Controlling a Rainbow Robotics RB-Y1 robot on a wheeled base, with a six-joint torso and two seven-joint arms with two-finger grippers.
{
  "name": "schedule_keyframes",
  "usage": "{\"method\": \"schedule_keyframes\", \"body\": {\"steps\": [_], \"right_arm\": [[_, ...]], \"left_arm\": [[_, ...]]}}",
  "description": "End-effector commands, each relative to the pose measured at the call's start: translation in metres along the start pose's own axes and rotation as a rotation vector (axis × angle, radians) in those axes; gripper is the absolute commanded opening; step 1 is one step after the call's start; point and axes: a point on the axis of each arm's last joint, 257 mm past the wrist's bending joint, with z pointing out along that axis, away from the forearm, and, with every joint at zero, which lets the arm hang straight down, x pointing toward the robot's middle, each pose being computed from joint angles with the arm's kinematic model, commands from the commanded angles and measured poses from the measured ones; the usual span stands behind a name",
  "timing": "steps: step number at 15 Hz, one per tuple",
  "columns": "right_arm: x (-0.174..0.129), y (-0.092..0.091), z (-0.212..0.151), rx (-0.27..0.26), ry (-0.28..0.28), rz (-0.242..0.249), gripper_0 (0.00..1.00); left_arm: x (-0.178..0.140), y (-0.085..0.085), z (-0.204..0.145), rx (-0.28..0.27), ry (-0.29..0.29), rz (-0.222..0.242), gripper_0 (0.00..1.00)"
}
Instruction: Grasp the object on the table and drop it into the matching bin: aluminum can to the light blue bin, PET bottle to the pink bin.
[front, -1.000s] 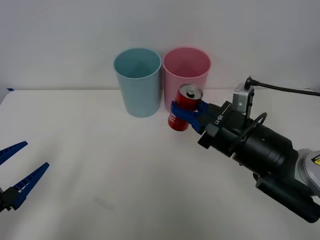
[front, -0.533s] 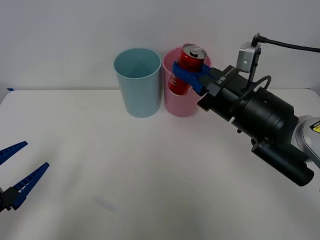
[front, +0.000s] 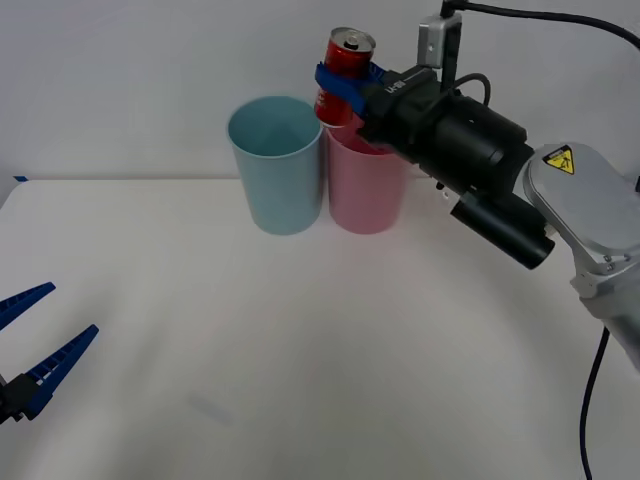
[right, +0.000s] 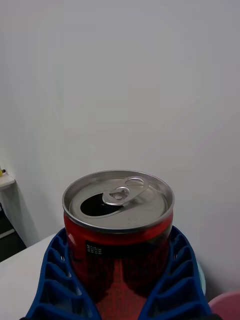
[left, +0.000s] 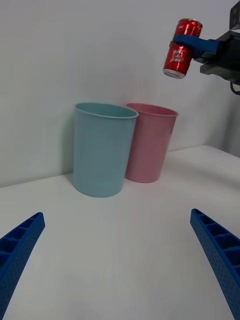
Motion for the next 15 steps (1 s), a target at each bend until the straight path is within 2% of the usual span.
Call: {"method": "schedule_keyframes", "body": {"steps": [1,5,8,15], "right_arm": [[0.012,-0.010,0.035,0.017,0.035,-0.007,0.00],[0.031,-0.015,0.075,0.045,0.076,0.011,0.00],[0.040,-0.010,0.099,0.054,0.098,0.008,0.00],[0.049,-0.004,0.119,0.079,0.115,-0.066,0.00]], "left_arm": [[0.000,0.000,0.000,0.000,0.000,0.000,1.00],[0.000,0.000,0.000,0.000,0.000,0.000,1.00],[0.000,0.000,0.000,0.000,0.000,0.000,1.00],[0.000,0.000,0.000,0.000,0.000,0.000,1.00]]}}
